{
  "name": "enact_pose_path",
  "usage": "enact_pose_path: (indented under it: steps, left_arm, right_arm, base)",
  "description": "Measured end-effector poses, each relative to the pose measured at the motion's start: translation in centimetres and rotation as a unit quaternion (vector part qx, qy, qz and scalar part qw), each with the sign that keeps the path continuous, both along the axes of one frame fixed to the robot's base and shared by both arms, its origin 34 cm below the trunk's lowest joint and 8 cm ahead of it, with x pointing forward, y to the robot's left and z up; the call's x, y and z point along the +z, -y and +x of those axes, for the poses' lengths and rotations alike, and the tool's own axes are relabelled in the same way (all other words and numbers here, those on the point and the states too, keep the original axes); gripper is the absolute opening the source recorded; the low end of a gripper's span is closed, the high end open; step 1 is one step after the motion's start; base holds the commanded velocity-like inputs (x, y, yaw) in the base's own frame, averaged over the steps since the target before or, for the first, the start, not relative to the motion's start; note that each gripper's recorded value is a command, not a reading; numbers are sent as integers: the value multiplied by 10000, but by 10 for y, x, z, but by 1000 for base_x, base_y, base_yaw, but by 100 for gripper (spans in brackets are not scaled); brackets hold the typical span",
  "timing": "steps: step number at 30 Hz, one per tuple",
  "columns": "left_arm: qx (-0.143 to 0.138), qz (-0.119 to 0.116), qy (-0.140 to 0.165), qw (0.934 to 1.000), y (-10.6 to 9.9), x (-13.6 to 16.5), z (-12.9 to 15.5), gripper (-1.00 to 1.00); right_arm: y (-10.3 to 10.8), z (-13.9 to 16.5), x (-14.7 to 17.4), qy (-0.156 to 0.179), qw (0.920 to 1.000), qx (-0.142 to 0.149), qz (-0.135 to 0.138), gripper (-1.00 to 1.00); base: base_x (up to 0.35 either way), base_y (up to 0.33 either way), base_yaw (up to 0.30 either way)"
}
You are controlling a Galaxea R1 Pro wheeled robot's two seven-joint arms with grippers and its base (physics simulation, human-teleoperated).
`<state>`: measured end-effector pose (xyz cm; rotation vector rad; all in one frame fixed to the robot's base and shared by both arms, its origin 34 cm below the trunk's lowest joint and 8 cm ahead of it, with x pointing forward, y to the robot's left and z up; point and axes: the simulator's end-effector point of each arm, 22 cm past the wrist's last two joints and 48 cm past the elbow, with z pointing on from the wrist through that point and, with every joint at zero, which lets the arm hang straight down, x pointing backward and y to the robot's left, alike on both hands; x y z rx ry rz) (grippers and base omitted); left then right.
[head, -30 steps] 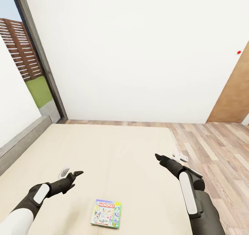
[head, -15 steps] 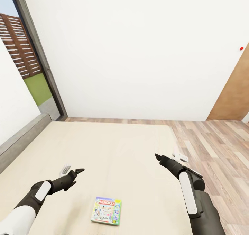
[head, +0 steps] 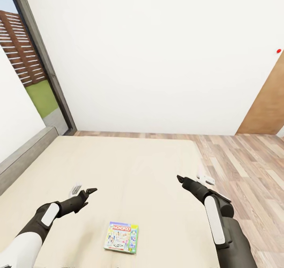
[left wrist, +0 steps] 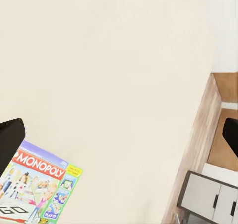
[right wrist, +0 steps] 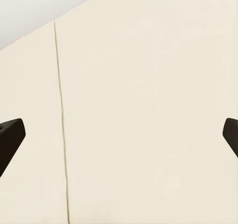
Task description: Put all the toys in the child's room - the three board games (two on the bed and one on the table), the two jigsaw puzzles on the table, and the tennis ball on the table - inside the toy box on the table in the child's room.
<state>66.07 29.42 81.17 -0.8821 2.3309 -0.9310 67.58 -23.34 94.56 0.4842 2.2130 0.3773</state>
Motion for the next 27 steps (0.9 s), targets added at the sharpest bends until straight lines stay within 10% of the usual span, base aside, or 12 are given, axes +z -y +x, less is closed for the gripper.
enact_pose_path:
  steps: [27]
  left_arm:
    - [-51, -156, 16, 9999, 54, -21, 4, 100]
  right_arm:
    - [-12, -1, -22, -170, 9998, 135, -22, 100]
  base:
    - [0, 0, 0]
